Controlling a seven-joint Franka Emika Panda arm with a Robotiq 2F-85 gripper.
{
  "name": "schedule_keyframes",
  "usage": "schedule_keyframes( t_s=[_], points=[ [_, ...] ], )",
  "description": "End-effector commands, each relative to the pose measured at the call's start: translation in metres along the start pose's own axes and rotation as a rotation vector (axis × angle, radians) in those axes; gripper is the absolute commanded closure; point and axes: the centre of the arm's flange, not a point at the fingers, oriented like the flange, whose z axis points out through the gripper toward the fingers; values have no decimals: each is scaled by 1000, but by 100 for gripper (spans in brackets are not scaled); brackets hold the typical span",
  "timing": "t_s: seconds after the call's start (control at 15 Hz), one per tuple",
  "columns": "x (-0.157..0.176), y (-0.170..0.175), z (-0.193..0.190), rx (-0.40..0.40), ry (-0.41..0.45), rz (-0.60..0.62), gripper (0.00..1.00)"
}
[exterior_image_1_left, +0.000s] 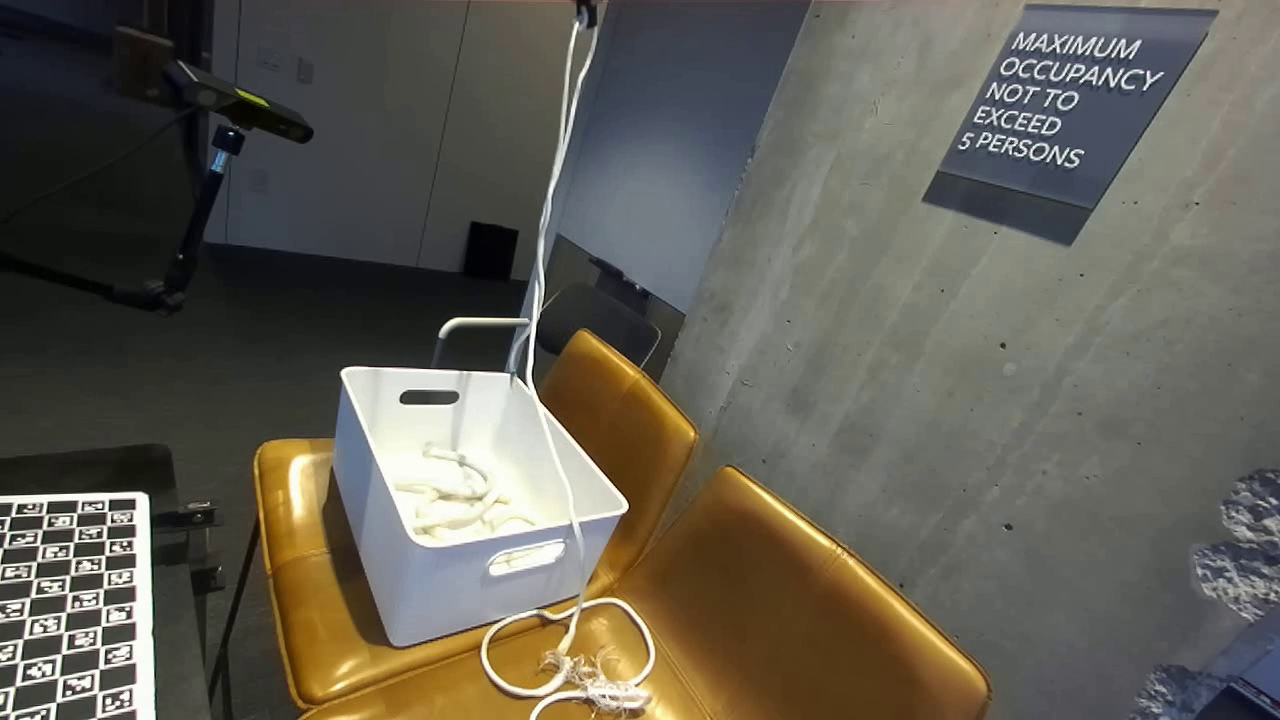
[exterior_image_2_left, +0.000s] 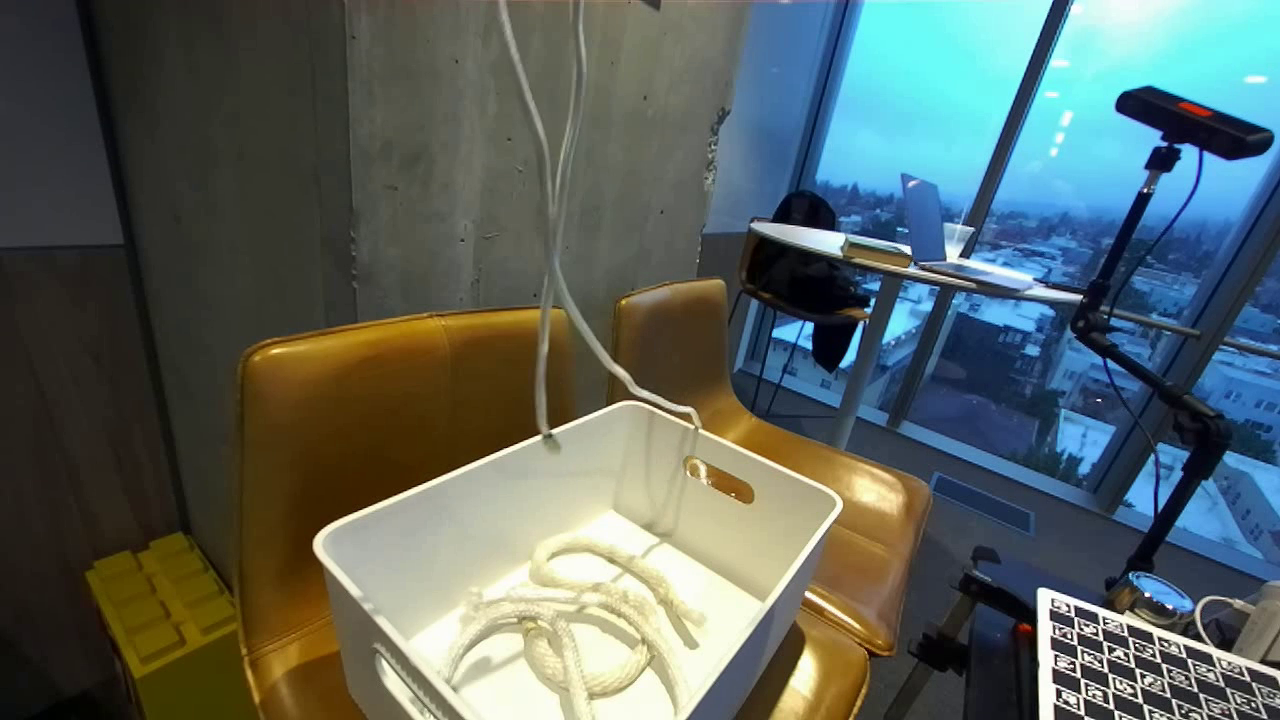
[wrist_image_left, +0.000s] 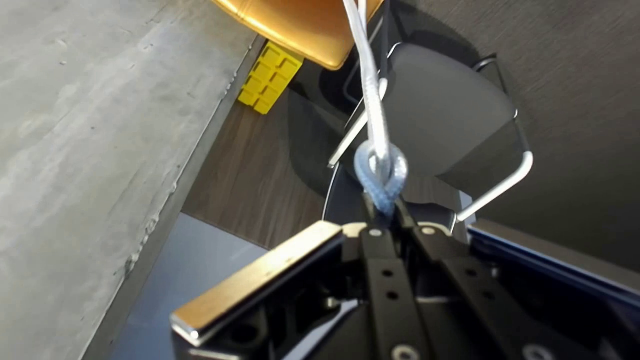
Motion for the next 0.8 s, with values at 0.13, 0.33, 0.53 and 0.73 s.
schedule_keyframes(
  t_s=[0.13,0.33,0.53,0.73],
  points=[
    [-68,15,113,145,-91,18,99],
    [-93,10,165,199,-161,18,99],
    [-118,-6,209,232,-226,-1,99],
    [-149,-22,248,247,-282,-11,99]
  ],
)
